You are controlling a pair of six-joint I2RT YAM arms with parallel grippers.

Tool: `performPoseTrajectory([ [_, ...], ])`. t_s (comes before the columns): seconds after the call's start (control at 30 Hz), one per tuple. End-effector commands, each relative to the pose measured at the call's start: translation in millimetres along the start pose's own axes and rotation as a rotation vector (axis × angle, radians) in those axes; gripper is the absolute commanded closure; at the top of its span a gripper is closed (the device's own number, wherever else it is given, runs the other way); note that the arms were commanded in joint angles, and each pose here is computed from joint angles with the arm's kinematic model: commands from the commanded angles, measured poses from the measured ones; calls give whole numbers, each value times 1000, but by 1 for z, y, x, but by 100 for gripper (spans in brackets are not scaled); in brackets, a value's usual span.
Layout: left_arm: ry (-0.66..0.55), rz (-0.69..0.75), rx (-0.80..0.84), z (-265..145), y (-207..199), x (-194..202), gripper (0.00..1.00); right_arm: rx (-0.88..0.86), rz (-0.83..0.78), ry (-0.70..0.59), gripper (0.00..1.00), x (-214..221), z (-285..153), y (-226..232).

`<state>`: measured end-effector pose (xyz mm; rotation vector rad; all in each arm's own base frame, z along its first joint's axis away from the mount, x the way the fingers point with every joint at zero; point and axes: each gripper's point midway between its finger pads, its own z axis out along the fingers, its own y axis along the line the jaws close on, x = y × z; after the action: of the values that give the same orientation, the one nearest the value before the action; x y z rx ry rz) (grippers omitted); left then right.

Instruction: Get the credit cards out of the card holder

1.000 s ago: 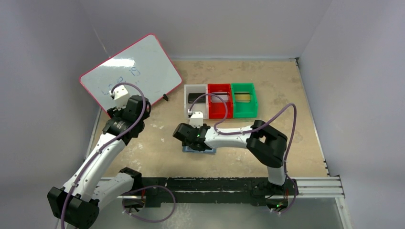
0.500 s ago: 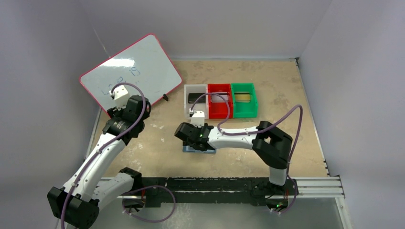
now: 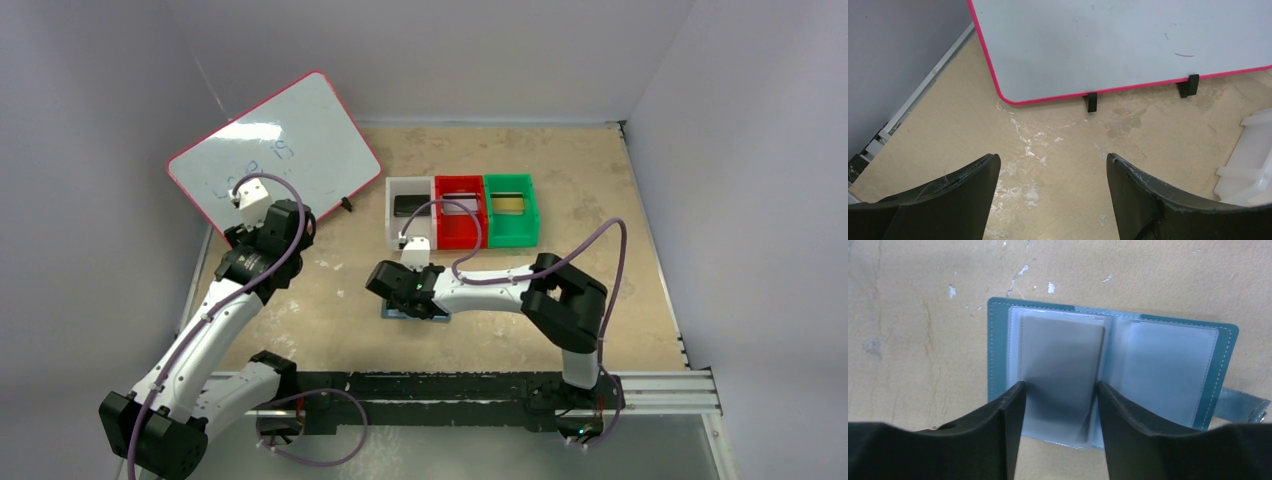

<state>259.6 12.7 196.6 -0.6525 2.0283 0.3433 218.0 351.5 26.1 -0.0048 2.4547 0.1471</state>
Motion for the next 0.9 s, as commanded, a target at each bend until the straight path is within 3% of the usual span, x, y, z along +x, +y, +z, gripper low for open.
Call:
performPoseTrajectory([
  [0.0,-20,-14,6,0,-1,-6,23,16,-5,20,49,8,6,0],
  [0.3,-16,-9,6,1,-1,-5,23,-86,70,32,76,8,6,-1],
  [0.47,-8,-3,10,2,-3,-3,23,-171,110,63,100,10,10,1],
  [0.87,8,10,21,4,-7,0,23,-194,117,11,100,-12,0,-7],
])
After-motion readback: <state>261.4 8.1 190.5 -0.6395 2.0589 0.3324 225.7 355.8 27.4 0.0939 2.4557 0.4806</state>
